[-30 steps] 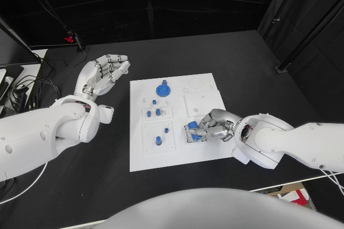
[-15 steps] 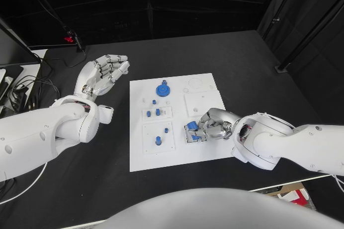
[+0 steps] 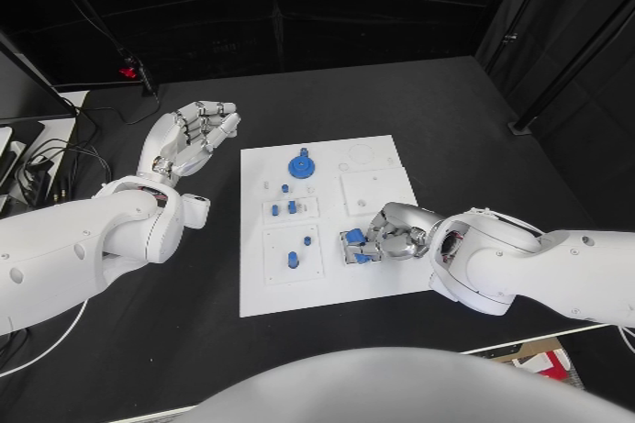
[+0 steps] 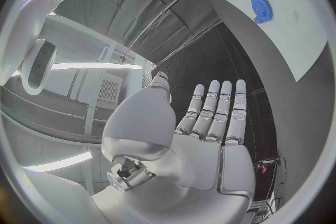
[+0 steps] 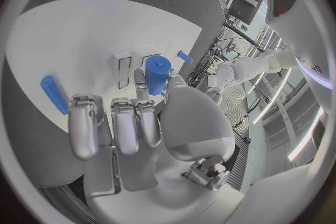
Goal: Assemble the parts on the task board
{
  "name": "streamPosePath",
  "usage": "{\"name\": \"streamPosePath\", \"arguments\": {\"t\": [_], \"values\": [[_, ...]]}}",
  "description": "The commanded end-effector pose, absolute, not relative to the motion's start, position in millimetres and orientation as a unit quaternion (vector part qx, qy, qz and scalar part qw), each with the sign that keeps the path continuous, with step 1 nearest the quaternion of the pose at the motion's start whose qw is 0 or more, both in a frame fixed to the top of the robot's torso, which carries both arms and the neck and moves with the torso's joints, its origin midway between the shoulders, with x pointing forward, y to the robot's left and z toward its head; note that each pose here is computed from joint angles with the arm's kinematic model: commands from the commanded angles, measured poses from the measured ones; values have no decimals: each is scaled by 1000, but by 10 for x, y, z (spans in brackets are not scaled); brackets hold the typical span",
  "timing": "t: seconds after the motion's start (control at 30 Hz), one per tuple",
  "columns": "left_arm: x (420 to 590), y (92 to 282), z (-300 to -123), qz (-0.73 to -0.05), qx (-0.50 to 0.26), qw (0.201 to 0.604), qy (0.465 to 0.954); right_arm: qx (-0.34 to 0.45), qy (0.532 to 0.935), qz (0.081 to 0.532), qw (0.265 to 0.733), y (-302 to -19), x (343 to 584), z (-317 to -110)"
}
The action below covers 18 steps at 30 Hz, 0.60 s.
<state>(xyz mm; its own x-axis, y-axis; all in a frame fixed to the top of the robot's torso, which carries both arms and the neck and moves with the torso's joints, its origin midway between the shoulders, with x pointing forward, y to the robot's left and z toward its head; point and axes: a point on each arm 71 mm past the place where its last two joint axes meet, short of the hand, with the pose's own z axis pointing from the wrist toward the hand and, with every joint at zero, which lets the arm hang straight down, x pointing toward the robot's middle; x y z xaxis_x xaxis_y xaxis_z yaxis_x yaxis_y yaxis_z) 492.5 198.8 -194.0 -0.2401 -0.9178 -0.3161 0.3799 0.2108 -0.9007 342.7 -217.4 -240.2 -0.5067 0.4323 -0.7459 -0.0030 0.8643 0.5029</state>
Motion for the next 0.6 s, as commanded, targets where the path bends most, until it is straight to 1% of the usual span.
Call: {"name": "streamPosePath", "arguments": {"t": [0.03, 0.6], "values": [[4925, 1980, -1928, -581, -248, 561, 535, 110, 846, 212, 476, -2165, 3422, -2411], [4923, 1970, -1930, -582, -248, 559, 536, 106, 852, 206, 470, -2124, 3449, -2444]]}}
